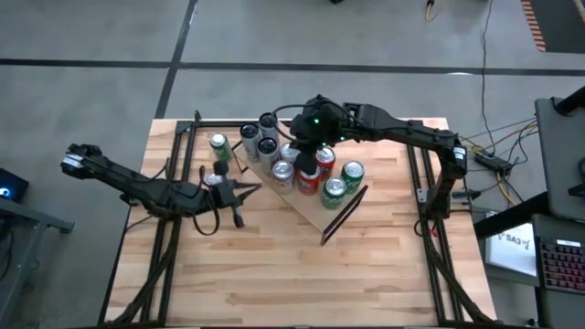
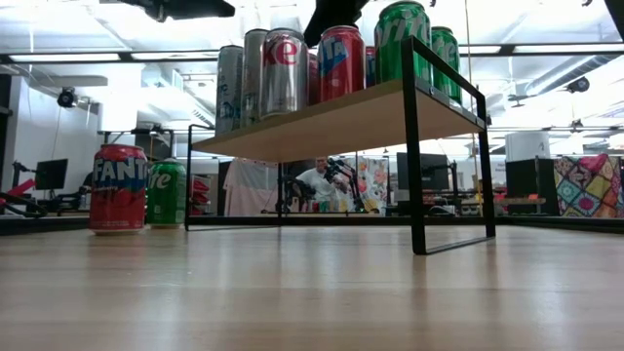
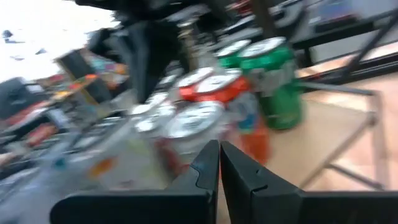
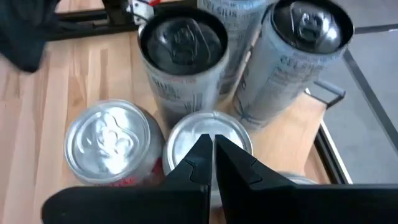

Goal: Place canned beverage on shelf
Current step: Put the silver soda can on the shelf aligned with the other silver soda can

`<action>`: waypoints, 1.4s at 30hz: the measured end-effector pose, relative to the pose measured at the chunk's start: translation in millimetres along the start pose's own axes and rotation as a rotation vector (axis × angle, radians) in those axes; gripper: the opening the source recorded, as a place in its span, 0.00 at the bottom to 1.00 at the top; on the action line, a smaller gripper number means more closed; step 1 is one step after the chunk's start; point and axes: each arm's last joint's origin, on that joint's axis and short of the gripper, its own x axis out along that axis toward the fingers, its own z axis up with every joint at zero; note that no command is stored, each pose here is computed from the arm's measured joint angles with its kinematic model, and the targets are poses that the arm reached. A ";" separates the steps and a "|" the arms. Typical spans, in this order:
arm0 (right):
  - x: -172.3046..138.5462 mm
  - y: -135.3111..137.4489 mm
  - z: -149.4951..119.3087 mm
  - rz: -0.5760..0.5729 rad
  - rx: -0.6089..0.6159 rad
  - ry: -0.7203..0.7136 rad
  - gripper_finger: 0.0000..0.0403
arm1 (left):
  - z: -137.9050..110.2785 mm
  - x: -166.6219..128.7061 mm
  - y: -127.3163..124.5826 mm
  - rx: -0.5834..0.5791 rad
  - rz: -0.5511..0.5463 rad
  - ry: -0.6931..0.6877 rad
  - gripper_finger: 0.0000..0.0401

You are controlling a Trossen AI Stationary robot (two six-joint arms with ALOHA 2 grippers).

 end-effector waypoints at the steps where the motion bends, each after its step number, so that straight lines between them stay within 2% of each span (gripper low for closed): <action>1: -0.1 0.7 -0.7 0.002 -0.002 0.008 0.02 | -1.7 1.7 -2.1 -0.009 -0.031 -0.009 0.00; 3: 0.4 2.2 -0.6 0.002 -0.007 0.006 0.02 | -5.6 6.1 -8.1 -0.030 -0.055 -0.018 0.00; 21: 3.4 5.1 -5.9 -0.029 -0.047 0.059 0.02 | -24.8 46.7 -46.7 -0.110 -0.014 -0.062 0.00; 27: 3.4 5.2 -8.1 -0.027 -0.048 0.080 0.02 | -30.8 52.4 -48.1 -0.106 0.070 -0.026 0.00; 42: 3.4 5.9 -8.9 -0.026 -0.041 0.087 0.02 | -36.9 60.1 -44.4 -0.124 0.102 -0.006 0.00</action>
